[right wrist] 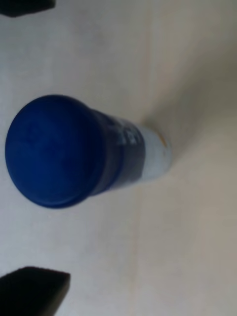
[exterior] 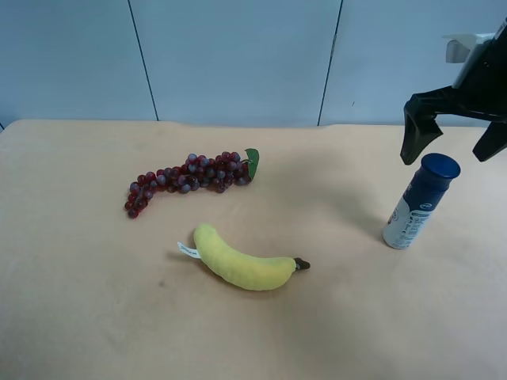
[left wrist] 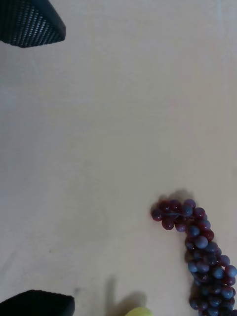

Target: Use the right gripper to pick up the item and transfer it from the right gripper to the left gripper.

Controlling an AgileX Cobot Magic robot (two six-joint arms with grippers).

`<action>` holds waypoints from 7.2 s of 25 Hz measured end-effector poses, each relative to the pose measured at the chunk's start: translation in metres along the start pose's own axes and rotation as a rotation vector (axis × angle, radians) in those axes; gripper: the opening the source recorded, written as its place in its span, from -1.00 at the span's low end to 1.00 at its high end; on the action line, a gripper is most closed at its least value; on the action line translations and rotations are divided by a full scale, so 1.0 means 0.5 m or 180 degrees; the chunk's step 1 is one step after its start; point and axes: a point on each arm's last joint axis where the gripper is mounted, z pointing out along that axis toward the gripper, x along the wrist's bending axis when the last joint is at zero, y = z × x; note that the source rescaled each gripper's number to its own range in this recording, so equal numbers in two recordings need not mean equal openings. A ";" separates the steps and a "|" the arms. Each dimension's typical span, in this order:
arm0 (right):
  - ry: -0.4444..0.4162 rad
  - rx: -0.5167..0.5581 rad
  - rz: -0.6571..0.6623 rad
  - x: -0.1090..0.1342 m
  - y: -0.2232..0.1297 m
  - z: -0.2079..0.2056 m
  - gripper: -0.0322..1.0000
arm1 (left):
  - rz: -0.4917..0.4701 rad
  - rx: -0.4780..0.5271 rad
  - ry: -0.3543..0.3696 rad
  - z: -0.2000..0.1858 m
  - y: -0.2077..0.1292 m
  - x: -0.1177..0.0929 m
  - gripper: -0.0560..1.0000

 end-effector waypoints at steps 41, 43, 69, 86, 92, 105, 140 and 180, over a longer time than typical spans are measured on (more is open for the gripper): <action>-0.0020 0.0612 0.0082 -0.007 0.033 0.130 -0.92 | 0.0000 0.0000 0.0000 0.000 0.000 0.000 1.00; -0.0003 0.0580 0.0089 -0.006 0.032 0.123 -0.92 | 0.0000 0.0000 0.0000 0.000 0.000 0.000 1.00; 0.0935 -0.0331 -0.1325 0.262 -0.039 -0.096 -0.92 | 0.0000 0.0000 0.0000 0.000 0.000 0.000 1.00; 0.1794 -0.1100 -0.2311 0.392 -0.059 -0.124 -0.92 | 0.0199 0.0494 -0.0573 0.052 0.054 -0.018 1.00; 0.2207 -0.1068 -0.2376 0.421 -0.052 -0.105 -0.92 | 0.0526 0.0259 -0.1274 0.059 0.097 -0.047 1.00; 0.2517 -0.1001 -0.2607 0.468 -0.083 -0.110 -0.92 | 0.1063 0.0545 -0.2061 0.096 0.126 -0.081 1.00; 0.2652 -0.0856 -0.2563 0.476 -0.095 -0.114 -0.92 | 0.2492 0.0574 -0.2566 0.263 0.185 -0.269 1.00; 0.2050 -0.0562 -0.2887 0.422 -0.136 -0.144 0.99 | 0.2682 0.0516 -0.2494 0.269 0.185 -0.269 -0.89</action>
